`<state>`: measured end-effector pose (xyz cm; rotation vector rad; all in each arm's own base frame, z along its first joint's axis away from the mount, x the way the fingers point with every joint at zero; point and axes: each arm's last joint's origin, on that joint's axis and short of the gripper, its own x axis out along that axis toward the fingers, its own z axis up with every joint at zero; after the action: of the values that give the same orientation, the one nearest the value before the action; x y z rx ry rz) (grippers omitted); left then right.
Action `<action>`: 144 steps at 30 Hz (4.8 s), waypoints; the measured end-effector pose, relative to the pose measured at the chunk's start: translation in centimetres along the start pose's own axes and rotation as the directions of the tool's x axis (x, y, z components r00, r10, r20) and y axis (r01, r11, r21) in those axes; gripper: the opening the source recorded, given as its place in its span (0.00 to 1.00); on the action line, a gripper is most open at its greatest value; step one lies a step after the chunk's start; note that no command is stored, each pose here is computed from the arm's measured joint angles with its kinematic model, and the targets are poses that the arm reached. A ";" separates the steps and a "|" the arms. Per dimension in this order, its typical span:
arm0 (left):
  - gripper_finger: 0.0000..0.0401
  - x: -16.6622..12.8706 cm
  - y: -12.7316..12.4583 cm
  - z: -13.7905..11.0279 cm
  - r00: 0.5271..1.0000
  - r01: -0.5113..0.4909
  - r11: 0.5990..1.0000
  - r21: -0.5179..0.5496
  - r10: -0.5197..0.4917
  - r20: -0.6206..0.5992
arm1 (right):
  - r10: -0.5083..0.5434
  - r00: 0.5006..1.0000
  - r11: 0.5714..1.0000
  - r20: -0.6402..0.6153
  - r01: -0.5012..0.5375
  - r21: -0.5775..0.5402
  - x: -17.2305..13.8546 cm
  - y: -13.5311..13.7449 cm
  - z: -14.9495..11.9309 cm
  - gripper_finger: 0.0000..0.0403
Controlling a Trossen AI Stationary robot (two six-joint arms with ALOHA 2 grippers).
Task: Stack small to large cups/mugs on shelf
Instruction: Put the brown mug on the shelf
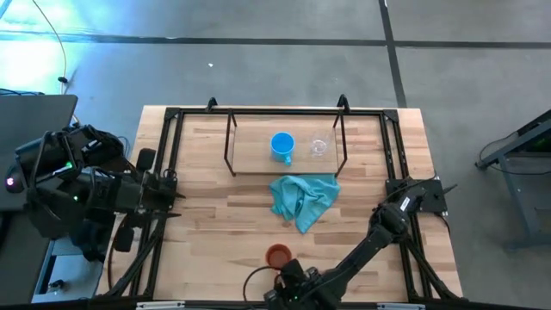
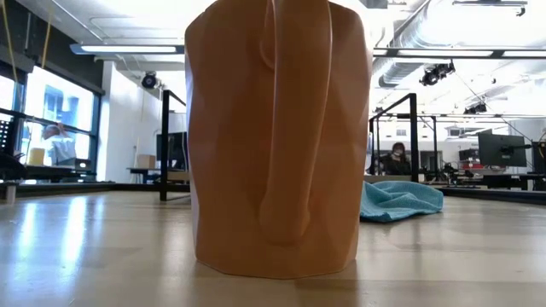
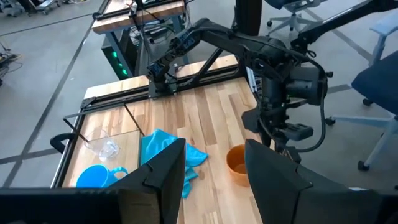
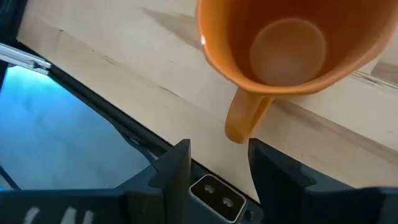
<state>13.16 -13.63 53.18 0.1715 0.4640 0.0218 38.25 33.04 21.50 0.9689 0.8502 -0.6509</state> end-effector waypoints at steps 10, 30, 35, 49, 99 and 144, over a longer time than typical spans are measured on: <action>0.38 0.0 0.0 0.0 1.000 0.001 1.000 -0.001 -0.001 0.000 | -0.053 0.999 0.999 0.005 0.053 -0.008 0.6 -0.3 0.7 0.38; 0.38 0.0 0.0 0.0 1.000 0.004 1.000 -0.019 -0.004 -0.001 | -0.115 0.993 0.992 0.024 0.116 -0.043 2.4 -0.6 2.2 0.34; 0.38 0.0 0.0 0.0 1.000 0.004 1.000 -0.024 -0.004 -0.001 | -0.117 0.993 0.992 0.028 0.118 -0.049 2.5 -0.5 2.5 0.27; 0.38 0.0 0.0 0.0 1.000 0.004 1.000 -0.026 -0.004 -0.001 | -0.130 0.990 0.989 0.049 0.133 -0.070 2.5 -0.7 2.6 0.08; 0.38 0.0 -0.1 0.0 1.000 0.021 0.999 -0.030 -0.021 -0.009 | -0.152 0.982 0.988 0.112 0.152 0.003 3.2 0.7 14.7 0.07; 0.38 0.0 -3.1 -3.2 1.000 -0.004 1.000 -0.021 0.004 -0.029 | -0.103 0.955 0.990 0.277 0.073 0.117 1.8 -1.7 33.7 0.07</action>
<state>11.68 -16.13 49.82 0.1518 0.4925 0.0331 48.62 1.85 29.46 0.9085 0.6123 -0.8960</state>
